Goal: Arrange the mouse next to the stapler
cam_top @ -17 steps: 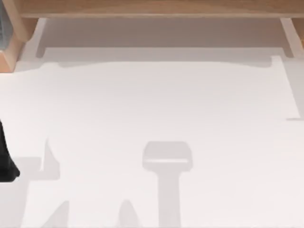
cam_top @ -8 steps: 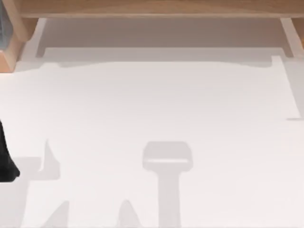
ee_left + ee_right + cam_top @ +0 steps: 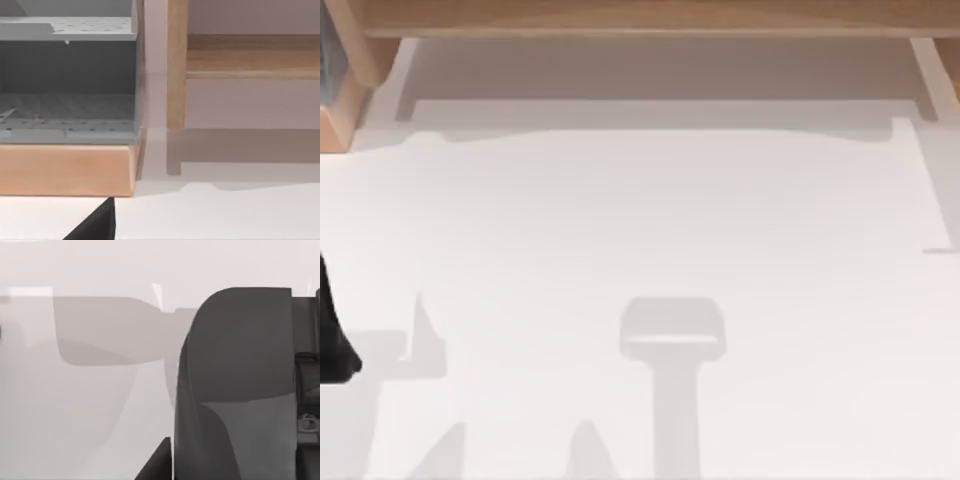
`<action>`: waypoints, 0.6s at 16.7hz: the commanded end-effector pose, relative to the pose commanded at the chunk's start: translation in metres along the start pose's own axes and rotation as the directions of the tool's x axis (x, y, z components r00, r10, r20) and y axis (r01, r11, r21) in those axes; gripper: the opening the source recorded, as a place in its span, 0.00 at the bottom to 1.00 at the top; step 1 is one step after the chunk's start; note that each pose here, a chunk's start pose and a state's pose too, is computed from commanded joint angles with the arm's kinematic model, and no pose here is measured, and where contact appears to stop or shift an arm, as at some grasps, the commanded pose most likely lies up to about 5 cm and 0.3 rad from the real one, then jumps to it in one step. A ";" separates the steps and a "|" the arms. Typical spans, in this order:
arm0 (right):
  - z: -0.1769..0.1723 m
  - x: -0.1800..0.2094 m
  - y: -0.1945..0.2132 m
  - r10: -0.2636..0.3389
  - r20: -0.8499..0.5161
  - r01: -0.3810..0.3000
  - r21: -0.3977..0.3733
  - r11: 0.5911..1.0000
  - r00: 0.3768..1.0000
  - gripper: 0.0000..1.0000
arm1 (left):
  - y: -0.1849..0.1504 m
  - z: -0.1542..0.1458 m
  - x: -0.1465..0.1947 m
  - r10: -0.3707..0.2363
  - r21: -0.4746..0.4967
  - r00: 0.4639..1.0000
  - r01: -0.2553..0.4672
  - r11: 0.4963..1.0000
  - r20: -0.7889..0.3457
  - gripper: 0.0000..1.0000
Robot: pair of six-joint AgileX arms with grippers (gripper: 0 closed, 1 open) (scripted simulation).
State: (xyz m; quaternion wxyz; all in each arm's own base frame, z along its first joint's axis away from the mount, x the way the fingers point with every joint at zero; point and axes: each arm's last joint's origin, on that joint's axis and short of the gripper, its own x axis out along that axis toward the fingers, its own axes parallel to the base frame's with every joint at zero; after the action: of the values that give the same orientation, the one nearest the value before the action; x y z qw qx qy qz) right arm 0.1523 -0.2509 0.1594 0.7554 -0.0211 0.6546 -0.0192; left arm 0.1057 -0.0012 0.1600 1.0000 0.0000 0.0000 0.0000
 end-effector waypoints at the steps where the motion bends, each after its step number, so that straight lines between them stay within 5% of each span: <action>1: 0.000 0.000 0.000 -0.003 0.002 0.003 0.000 1.000 1.000 0.00 | 0.000 0.000 0.000 0.000 0.000 1.000 0.000 1.000 0.000 1.00; 10: -0.006 0.021 0.006 0.058 -0.040 -0.058 0.010 0.998 0.997 0.00 | 0.000 0.000 0.000 0.000 0.000 1.000 0.000 1.000 0.000 1.00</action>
State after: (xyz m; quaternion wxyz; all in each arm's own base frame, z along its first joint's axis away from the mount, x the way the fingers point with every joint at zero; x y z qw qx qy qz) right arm 0.1492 -0.2466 0.1374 0.7423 0.0015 0.6701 -0.0005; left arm 0.1057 -0.0012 0.1600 1.0000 0.0000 0.0000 0.0000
